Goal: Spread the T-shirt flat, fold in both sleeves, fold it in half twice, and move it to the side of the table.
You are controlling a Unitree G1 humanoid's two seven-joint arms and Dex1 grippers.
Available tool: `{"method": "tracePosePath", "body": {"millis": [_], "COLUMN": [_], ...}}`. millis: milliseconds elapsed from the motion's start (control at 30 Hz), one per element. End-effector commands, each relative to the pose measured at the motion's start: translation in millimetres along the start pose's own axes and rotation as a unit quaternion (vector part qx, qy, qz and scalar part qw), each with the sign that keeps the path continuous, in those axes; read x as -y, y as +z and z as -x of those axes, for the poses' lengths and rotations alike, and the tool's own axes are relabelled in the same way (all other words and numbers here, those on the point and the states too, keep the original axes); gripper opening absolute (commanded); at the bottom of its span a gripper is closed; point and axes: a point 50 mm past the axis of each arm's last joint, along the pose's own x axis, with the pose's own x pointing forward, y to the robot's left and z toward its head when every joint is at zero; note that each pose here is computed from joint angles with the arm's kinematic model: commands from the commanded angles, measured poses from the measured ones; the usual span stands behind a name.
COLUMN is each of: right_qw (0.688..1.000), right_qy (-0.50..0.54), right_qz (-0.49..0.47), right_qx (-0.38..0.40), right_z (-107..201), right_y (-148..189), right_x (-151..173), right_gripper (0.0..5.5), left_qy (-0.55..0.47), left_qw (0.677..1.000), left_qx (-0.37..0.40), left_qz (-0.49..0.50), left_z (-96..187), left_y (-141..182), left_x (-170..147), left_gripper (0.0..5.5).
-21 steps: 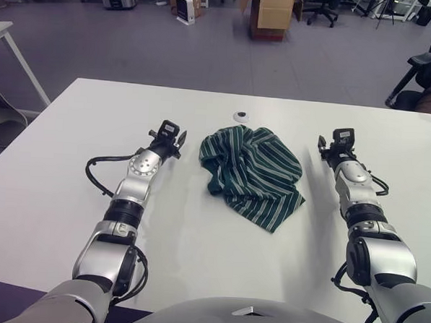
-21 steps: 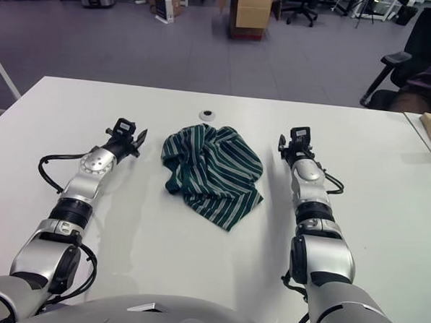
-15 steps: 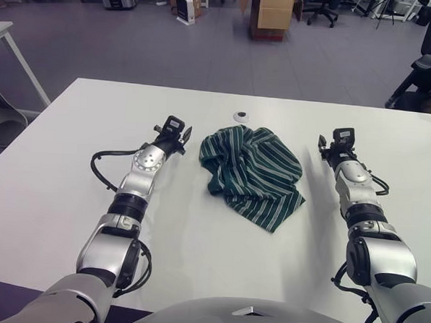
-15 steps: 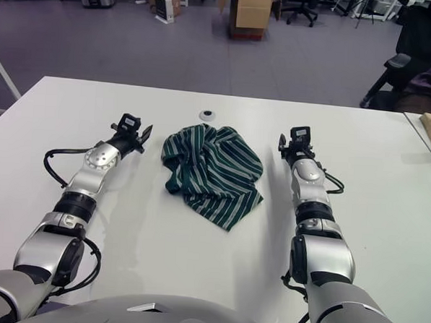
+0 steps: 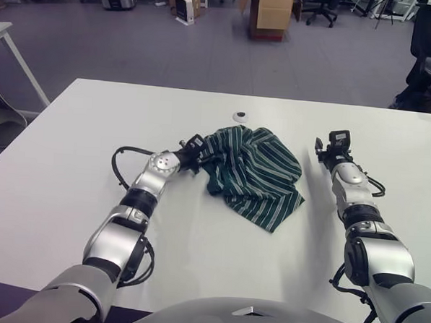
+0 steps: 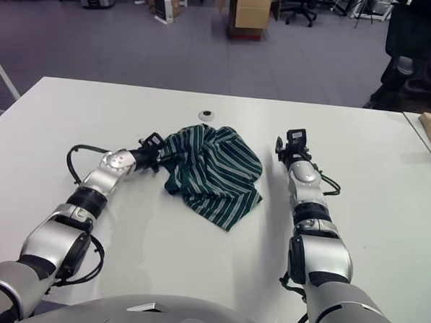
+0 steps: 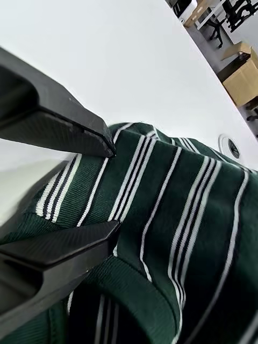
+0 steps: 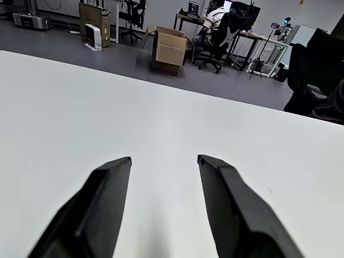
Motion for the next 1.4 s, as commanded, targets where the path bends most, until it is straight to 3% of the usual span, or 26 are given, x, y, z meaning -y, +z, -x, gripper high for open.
{"method": "tracePosePath", "body": {"millis": [33, 133, 267, 400, 567, 633, 733, 867, 1000, 1067, 1167, 1233, 1300, 1400], "right_qw": [0.981, 0.919, 0.854, 0.804, 0.795, 0.785, 0.792, 0.804, 0.763, 0.757, 0.723, 0.698, 0.675, 0.650], "right_qy": [0.157, 0.340, 0.468, 0.544, 0.550, 0.557, 0.538, 0.535, 0.564, 0.567, 0.586, 0.598, 0.609, 0.646], "right_qz": [0.028, 0.120, 0.196, 0.222, 0.256, 0.272, 0.289, 0.256, 0.290, 0.300, 0.343, 0.369, 0.385, 0.353], "right_qx": [0.112, 0.156, 0.114, 0.090, 0.024, -0.008, -0.027, -0.051, -0.122, -0.124, -0.128, -0.137, -0.158, -0.190], "right_z": [5.4, 35.9, 72.2, 103.9, 125.2, 132.7, 128.5, 121.3, 132.4, 131.1, 132.7, 134.7, 140.7, 161.7], "right_y": [35.9, 44.0, 26.3, 26.1, 22.1, 12.1, 5.5, -13.0, -46.2, -40.0, -25.2, -16.8, -14.1, -15.4], "right_x": [-39.2, -86.1, -105.7, -103.2, -62.8, -53.0, -45.4, -58.6, -57.9, -49.9, -33.6, -22.9, -11.9, -3.4], "right_gripper": [2.31, 2.31, 2.31, 2.31, 2.31, 2.31, 2.31, 2.31, 2.31, 2.31, 2.31, 2.31, 2.31, 2.31], "left_qy": [-0.043, -0.114, -0.178, -0.251, -0.322, -0.305, -0.266, -0.208, -0.085, -0.072, -0.104, -0.154, -0.203, -0.246], "left_qw": [0.991, 0.975, 0.948, 0.927, 0.898, 0.908, 0.943, 0.971, 0.989, 0.985, 0.974, 0.957, 0.923, 0.902], "left_qx": [-0.121, -0.166, -0.213, -0.207, -0.216, -0.188, -0.069, 0.039, -0.025, -0.059, -0.100, -0.149, -0.227, -0.249], "left_qz": [-0.043, -0.092, -0.159, -0.187, -0.209, -0.219, -0.189, -0.114, -0.117, -0.144, -0.174, -0.196, -0.237, -0.254], "left_z": [25.2, 59.9, 107.5, 133.7, 168.7, 166.8, 152.6, 143.1, 105.5, 87.8, 73.8, 87.8, 120.2, 157.2], "left_y": [-48.9, -71.8, -80.9, -67.6, -55.4, -41.3, 2.0, 30.2, -8.9, -28.4, -53.8, -74.6, -96.0, -85.3], "left_x": [0.2, 11.9, 26.9, 56.0, 78.1, 73.3, 68.3, 41.0, 0.3, 0.7, 15.1, 22.5, 28.2, 41.6], "left_gripper": [2.17, 2.17, 2.17, 2.17, 2.17, 2.17, 2.17, 2.17, 2.17, 2.17, 2.17, 2.17, 2.17, 2.17]}}
